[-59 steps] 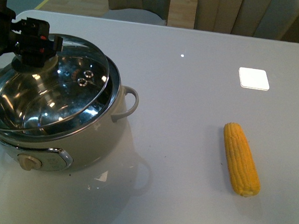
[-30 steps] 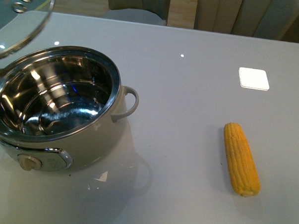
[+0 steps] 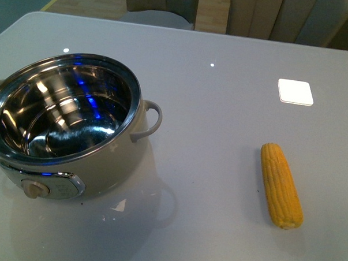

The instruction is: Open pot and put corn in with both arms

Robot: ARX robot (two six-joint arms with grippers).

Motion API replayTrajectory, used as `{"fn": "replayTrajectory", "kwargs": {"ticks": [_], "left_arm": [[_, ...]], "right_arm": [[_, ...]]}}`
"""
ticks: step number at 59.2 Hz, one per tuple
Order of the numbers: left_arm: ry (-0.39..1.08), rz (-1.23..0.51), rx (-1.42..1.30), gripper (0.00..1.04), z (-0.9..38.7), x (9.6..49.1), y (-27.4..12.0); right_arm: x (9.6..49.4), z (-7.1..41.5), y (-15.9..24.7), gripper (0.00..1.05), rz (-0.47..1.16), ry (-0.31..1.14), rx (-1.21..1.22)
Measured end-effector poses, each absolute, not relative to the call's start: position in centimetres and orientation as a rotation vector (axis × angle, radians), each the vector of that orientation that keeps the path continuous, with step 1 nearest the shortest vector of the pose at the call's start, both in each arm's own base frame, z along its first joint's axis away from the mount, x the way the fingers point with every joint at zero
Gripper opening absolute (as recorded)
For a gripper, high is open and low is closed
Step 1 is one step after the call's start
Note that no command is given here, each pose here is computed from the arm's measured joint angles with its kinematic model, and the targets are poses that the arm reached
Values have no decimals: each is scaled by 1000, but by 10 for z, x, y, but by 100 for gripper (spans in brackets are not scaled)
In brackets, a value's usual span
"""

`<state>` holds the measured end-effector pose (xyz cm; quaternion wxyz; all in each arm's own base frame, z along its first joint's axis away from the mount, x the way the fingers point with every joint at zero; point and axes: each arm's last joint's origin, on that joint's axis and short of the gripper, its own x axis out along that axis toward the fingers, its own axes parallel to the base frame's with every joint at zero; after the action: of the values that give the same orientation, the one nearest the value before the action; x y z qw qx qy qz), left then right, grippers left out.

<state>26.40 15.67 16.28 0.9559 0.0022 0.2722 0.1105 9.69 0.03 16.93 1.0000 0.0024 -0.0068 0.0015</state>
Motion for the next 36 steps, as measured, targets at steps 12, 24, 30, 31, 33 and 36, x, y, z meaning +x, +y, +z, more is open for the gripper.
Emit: {"fn": "replayTrajectory", "kwargs": {"ticks": [12,24,30,31,33,36], "left_arm": [[573,267,-23,45,125,258,185],[621,260,-56,45,77,256,190],[643,255,-65,45,58,258,191],[646,255,-66,45,56,258,191],[656,252,-70,45,49,260,192],[672,250,-71,45,40,262,192]], "right_arm": [[97,169,0,96,3,-14,5],[97,169,0,96,3,-14,5],[97,169,0,96,3,-14,5],[97,169,0,96,3,-14,5],[97,169,0,96,3,-14,5],[97,169,0,96,3,-14,5]]}}
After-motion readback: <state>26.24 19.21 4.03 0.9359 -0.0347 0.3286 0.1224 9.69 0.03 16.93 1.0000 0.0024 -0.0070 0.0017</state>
